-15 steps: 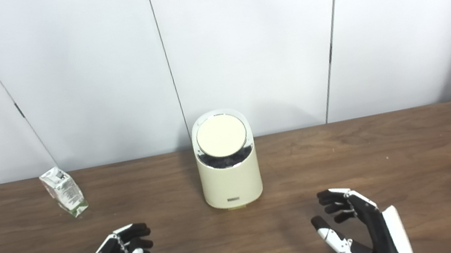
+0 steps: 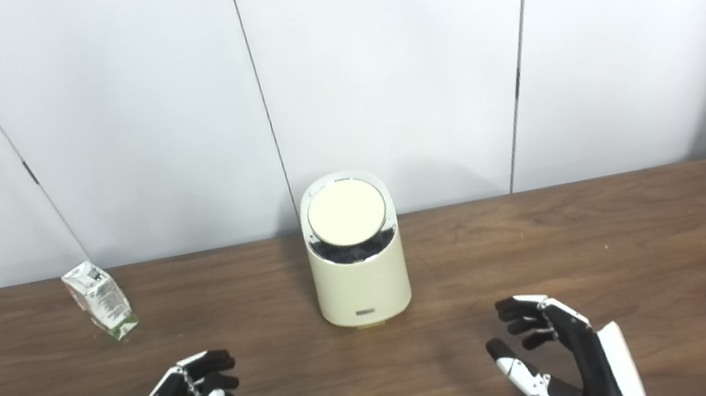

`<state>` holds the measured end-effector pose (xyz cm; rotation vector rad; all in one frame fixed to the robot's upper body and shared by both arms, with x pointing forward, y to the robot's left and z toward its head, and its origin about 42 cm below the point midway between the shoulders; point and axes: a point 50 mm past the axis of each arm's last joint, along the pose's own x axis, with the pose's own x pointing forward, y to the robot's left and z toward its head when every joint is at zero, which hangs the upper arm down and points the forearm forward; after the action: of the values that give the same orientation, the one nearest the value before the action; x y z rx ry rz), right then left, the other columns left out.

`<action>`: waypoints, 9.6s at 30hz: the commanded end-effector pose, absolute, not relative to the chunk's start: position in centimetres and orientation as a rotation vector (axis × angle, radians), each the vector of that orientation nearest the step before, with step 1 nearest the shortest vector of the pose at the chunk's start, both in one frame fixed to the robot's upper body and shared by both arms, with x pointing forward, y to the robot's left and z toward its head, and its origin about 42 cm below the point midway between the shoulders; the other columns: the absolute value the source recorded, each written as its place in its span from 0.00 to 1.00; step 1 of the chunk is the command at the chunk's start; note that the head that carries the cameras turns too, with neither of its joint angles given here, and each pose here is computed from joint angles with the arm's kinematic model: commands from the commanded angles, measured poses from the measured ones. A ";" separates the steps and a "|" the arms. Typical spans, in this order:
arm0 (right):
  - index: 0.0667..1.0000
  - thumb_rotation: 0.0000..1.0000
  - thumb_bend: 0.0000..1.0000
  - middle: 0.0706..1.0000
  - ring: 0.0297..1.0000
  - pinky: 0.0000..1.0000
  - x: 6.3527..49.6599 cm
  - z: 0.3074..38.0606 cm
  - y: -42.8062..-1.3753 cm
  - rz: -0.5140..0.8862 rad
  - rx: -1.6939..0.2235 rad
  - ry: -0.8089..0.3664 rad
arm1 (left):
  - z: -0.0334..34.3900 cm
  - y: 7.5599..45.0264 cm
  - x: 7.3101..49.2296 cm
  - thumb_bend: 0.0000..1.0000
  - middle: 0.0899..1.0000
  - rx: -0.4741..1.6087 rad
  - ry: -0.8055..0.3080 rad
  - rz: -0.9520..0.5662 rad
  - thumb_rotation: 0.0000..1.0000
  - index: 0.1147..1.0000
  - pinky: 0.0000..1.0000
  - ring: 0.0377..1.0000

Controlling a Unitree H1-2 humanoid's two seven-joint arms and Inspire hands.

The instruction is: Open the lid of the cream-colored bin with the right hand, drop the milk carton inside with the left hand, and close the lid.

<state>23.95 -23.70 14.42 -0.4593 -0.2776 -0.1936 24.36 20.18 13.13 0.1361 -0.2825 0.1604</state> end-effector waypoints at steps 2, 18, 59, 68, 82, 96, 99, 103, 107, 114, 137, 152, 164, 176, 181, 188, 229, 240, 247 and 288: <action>0.61 0.46 0.30 0.61 0.60 0.51 24.5 15.8 -23.6 -0.202 -0.449 -0.350 | 14.5 19.8 25.1 0.23 0.61 0.149 -0.343 0.153 0.42 0.61 0.51 0.55; 0.98 0.82 0.64 0.99 0.99 0.92 29.9 28.3 -21.4 0.014 -0.303 -0.438 | 14.0 20.1 25.5 0.21 0.61 0.166 -0.340 0.156 0.43 0.61 0.52 0.55; 1.00 0.39 0.80 1.00 1.00 0.93 43.6 26.7 -15.3 -0.016 -0.750 -0.203 | 13.9 18.5 25.1 0.22 0.61 0.134 -0.335 0.151 0.41 0.60 0.51 0.55; 0.98 0.40 0.79 1.00 1.00 0.92 44.6 25.8 -15.4 -0.025 -0.798 -0.170 | 13.9 18.3 25.1 0.21 0.61 0.136 -0.343 0.149 0.40 0.60 0.50 0.55; 0.97 0.53 0.80 1.00 0.99 0.92 45.3 25.0 -15.2 -0.032 -0.826 -0.128 | 13.9 18.1 25.0 0.22 0.61 0.126 -0.340 0.149 0.39 0.61 0.51 0.55; 0.97 0.54 0.77 0.99 0.98 0.93 45.5 24.7 -15.5 -0.042 -0.846 -0.102 | 14.2 17.9 24.7 0.21 0.61 0.118 -0.340 0.149 0.37 0.60 0.50 0.55; 0.97 0.54 0.77 0.99 0.98 0.93 45.6 24.5 -15.5 -0.045 -0.851 -0.098 | 14.2 17.8 24.7 0.21 0.61 0.115 -0.332 0.151 0.35 0.60 0.50 0.55; 0.97 0.55 0.77 0.99 0.98 0.93 45.7 24.4 -15.6 -0.046 -0.859 -0.094 | 14.1 17.7 24.7 0.22 0.61 0.108 -0.334 0.151 0.35 0.60 0.51 0.55; 0.96 0.57 0.76 0.99 0.98 0.93 45.9 24.3 -15.6 -0.049 -0.869 -0.090 | 14.2 17.7 24.6 0.22 0.61 0.109 -0.330 0.153 0.35 0.60 0.51 0.56; 0.96 0.58 0.75 0.99 0.98 0.94 46.3 24.3 -15.6 -0.053 -0.863 -0.089 | 14.3 17.5 24.5 0.22 0.61 0.108 -0.325 0.151 0.36 0.61 0.52 0.56; 0.97 0.57 0.75 0.99 0.98 0.94 46.6 24.2 -15.4 -0.056 -0.872 -0.073 | 14.3 17.4 24.5 0.21 0.61 0.112 -0.322 0.146 0.33 0.61 0.51 0.55; 0.95 0.18 0.90 0.99 0.98 0.95 46.3 23.6 -15.7 -0.056 -0.885 -0.067 | 14.3 17.3 24.7 0.22 0.61 0.112 -0.327 0.142 0.33 0.61 0.52 0.55; 0.94 0.14 0.92 0.98 0.97 0.93 46.0 23.6 -15.8 -0.064 -0.906 -0.077 | 14.2 17.3 24.7 0.22 0.61 0.114 -0.327 0.142 0.35 0.61 0.52 0.55; 0.94 0.16 0.90 0.97 0.96 0.90 45.8 23.2 -15.7 -0.080 -0.907 -0.075 | 14.3 17.5 24.6 0.22 0.61 0.113 -0.328 0.141 0.34 0.61 0.52 0.55; 0.93 0.16 0.89 0.97 0.95 0.88 45.8 22.9 -15.9 -0.090 -0.899 -0.070 | 14.3 17.6 24.6 0.23 0.61 0.116 -0.321 0.144 0.35 0.61 0.53 0.55; 0.93 0.17 0.87 0.96 0.95 0.88 45.8 21.7 -16.0 -0.103 -0.896 -0.071 | 14.4 17.5 24.5 0.23 0.61 0.106 -0.332 0.146 0.34 0.60 0.52 0.55; 0.93 1.00 0.88 0.95 0.93 0.87 44.8 22.0 -16.7 -0.067 -0.862 -0.145 | 14.2 17.5 24.8 0.21 0.61 0.112 -0.326 0.134 0.34 0.61 0.52 0.55; 0.95 1.00 0.93 0.96 0.95 0.88 44.6 23.5 -17.0 -0.076 -0.803 -0.214 | 14.0 17.5 25.1 0.21 0.62 0.126 -0.323 0.129 0.34 0.61 0.51 0.54; 0.95 1.00 0.94 0.97 0.91 0.77 43.2 25.5 -17.5 -0.109 -0.757 -0.301 | 13.9 17.5 25.3 0.21 0.62 0.128 -0.319 0.128 0.35 0.61 0.52 0.54; 0.62 0.33 0.28 0.64 0.62 0.54 25.6 15.0 -22.9 -0.284 -0.289 -0.569 | 13.9 19.2 25.7 0.21 0.59 0.150 -0.351 0.133 0.41 0.59 0.51 0.52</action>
<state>25.42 -23.03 14.60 -0.3117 -0.5212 -0.2849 25.62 19.22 12.30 0.1499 -0.2673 0.1321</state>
